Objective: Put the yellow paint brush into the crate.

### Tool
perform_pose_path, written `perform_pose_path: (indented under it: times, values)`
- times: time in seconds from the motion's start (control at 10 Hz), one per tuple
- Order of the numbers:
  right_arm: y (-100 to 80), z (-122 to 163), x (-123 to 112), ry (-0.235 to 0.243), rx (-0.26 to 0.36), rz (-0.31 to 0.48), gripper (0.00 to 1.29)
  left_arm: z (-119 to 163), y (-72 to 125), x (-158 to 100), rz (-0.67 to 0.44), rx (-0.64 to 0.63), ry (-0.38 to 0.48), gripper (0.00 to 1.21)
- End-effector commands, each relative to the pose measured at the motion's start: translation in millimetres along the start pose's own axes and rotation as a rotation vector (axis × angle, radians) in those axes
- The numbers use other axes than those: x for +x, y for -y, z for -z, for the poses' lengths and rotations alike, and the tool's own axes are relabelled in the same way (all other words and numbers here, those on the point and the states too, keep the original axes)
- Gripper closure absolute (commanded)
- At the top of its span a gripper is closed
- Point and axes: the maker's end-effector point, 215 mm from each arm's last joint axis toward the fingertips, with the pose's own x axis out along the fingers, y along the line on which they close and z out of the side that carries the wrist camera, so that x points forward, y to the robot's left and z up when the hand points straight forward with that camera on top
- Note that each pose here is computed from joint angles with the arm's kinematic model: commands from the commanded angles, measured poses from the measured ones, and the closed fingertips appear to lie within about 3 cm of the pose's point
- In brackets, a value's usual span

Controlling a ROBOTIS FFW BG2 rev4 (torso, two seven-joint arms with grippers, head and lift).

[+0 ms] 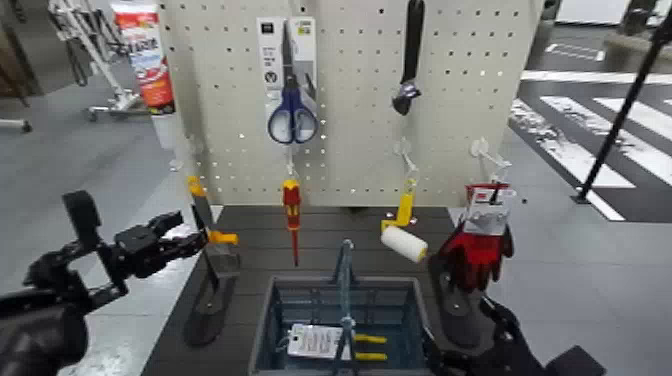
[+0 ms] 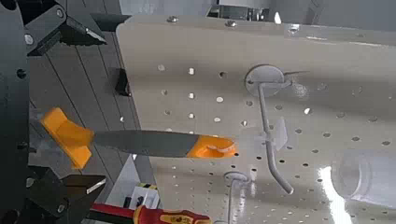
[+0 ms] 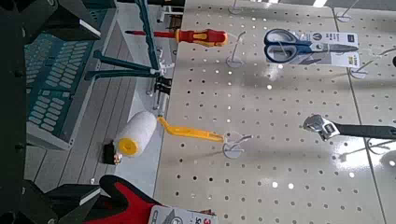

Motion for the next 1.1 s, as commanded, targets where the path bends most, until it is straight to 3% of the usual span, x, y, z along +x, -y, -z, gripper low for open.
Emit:
perform_pose_path:
  times: [0.1, 0.2, 0.3, 0.4, 1.1]
  values:
    - [-2.9, 1.0, 3.0, 0.001, 0.005, -0.007, 0.14, 0.5, 4.7, 13.5, 0.032, 0.012, -0.028, 0.25]
    - [-2.9, 0.4, 3.5, 0.003, 0.004, -0.008, 0.14, -0.4, 5.6, 15.7, 0.033, 0.018, -0.027, 0.34]
    - [-2.5, 0.4, 3.0, 0.003, 0.005, -0.006, 0.14, 0.6, 5.6, 16.9, 0.032, 0.026, -0.04, 0.83]
    - [-2.0, -0.1, 2.8, 0.005, 0.004, -0.007, 0.14, 0.2, 5.7, 17.8, 0.03, 0.028, -0.041, 1.2]
    - [-1.7, -1.1, 2.8, 0.008, 0.004, -0.006, 0.14, 3.9, 8.8, 22.4, 0.033, 0.017, -0.061, 1.17]
